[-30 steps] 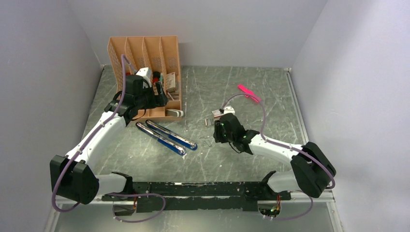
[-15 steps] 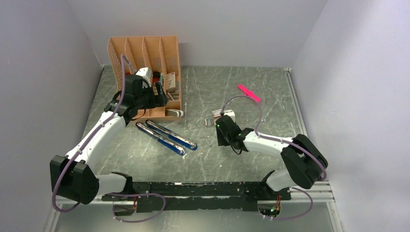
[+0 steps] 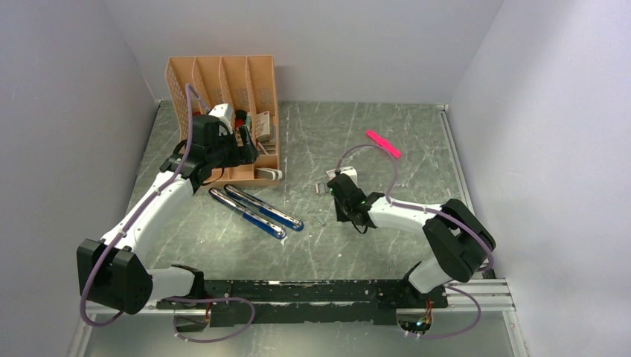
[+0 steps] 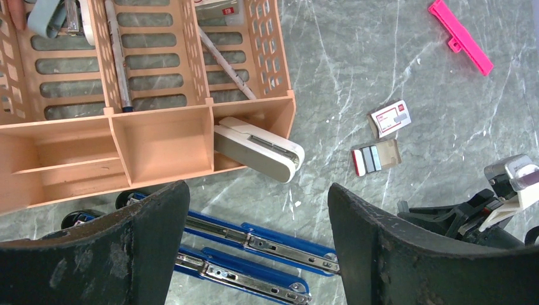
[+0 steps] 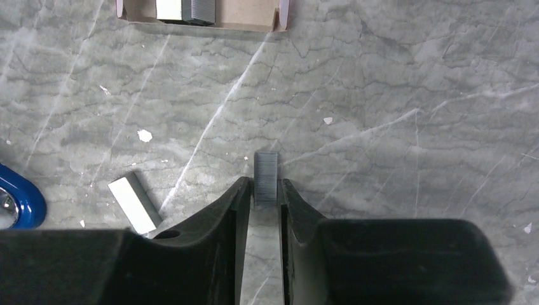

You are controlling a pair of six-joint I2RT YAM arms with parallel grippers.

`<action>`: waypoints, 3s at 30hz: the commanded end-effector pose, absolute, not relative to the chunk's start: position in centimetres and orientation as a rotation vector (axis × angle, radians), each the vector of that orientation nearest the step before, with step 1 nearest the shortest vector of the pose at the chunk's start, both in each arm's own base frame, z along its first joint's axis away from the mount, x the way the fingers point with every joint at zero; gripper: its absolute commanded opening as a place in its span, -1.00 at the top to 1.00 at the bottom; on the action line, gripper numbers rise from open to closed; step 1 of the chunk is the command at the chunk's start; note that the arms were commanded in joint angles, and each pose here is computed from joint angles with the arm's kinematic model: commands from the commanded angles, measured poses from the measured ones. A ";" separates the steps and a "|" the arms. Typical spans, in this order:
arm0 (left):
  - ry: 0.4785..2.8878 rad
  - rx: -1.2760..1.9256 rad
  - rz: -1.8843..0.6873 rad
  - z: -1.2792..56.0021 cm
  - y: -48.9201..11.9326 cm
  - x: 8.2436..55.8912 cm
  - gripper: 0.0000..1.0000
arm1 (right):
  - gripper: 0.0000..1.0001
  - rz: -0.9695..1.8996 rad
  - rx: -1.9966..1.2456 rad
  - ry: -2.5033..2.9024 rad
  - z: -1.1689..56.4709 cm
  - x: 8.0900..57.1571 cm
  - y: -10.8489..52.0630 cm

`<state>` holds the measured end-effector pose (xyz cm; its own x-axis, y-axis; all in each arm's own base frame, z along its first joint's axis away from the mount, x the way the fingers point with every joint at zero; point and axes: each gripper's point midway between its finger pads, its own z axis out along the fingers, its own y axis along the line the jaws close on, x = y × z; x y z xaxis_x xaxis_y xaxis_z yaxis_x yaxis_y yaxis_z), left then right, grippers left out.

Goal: Load the staples into the stapler
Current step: Pick up the staple from the center of the board.

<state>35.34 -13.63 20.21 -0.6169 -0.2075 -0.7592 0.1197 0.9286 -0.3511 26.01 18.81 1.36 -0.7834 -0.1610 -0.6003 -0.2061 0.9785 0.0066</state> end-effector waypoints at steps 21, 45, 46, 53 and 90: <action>1.734 0.137 -0.872 28.7 -18.0 32.7 -0.66 | 1.00 0.586 -0.222 1.868 16.6 28.4 23.2; 0.693 1.028 -1.190 33.5 -25.8 14.5 -0.15 | 1.00 1.169 -0.643 0.820 30.0 17.1 27.8; 0.690 1.049 -1.174 33.4 -26.5 14.5 -0.17 | 1.00 1.168 -0.661 0.817 29.9 16.9 27.9; 0.664 1.059 -1.190 33.5 -27.7 13.8 -0.28 | 1.00 1.169 -0.748 0.775 30.1 15.2 28.2; 0.664 1.209 -1.357 31.5 -30.6 11.3 0.22 | 1.00 1.139 -0.825 0.703 30.8 13.3 29.3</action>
<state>12.26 -30.67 30.28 0.1260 -0.3362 -0.9333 0.9686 -0.1617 0.1890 13.62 29.80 28.59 0.2174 0.4370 -0.8728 -0.9722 0.1769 -0.1535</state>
